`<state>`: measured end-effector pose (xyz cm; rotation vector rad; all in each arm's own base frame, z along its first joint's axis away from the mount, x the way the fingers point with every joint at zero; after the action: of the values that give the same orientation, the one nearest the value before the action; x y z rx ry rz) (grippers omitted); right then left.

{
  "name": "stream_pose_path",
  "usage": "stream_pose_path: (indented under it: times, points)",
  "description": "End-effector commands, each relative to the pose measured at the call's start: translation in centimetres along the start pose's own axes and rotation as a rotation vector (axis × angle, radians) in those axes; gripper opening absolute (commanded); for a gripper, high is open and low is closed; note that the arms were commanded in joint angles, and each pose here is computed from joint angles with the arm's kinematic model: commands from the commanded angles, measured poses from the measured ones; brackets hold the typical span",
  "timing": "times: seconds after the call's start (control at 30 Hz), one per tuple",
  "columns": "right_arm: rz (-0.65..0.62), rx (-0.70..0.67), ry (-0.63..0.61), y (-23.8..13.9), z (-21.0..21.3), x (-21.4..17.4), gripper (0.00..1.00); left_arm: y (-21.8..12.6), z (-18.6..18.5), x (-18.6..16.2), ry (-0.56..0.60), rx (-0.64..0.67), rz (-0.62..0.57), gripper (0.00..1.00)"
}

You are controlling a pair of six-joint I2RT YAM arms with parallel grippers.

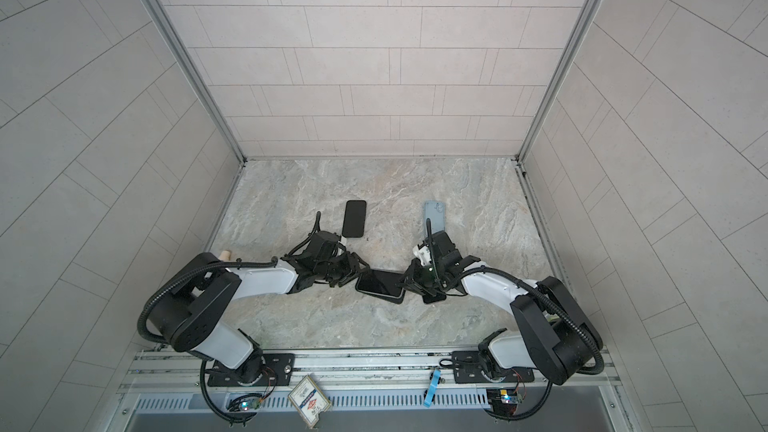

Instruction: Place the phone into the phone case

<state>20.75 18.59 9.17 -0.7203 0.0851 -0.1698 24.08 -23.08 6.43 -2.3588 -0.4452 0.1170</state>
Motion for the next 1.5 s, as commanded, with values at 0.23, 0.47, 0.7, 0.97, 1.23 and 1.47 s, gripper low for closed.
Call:
stream_pose_path:
  times: [0.23,0.47,0.7,0.97,1.23,1.47]
  points:
    - [0.009,-0.145,0.090,0.6,-2.9,-0.8,0.20,0.4,1.2,-1.0,-0.037,0.026,0.050,0.54]
    - [0.010,-0.139,0.091,1.2,-2.6,-0.6,0.20,0.5,1.3,-1.1,-0.038,0.021,0.056,0.54]
    - [0.012,-0.138,0.081,1.7,-2.0,-0.2,0.20,0.5,1.6,-1.3,-0.047,0.017,0.059,0.54]
    - [0.018,-0.145,0.076,2.1,-1.8,-0.2,0.20,0.3,1.8,-1.3,-0.050,0.014,0.056,0.54]
    - [0.029,-0.160,0.062,2.0,-1.8,-0.2,0.38,0.1,2.3,-1.2,-0.060,0.019,0.050,0.54]
    - [0.035,-0.170,0.038,1.8,-1.4,0.0,0.62,-0.1,2.3,-1.2,-0.059,0.015,0.046,0.54]
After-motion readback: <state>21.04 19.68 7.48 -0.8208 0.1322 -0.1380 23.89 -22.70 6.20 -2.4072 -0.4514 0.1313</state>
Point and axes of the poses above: each gripper's point midway between its finger pads, its own y axis out along the fingers, its own z axis along the line the jaws close on, x = y × z, the point moved 5 cm from there along -y, back along the fingers, and after that the axes turned 3 degrees about -y, right-handed, at the moved point
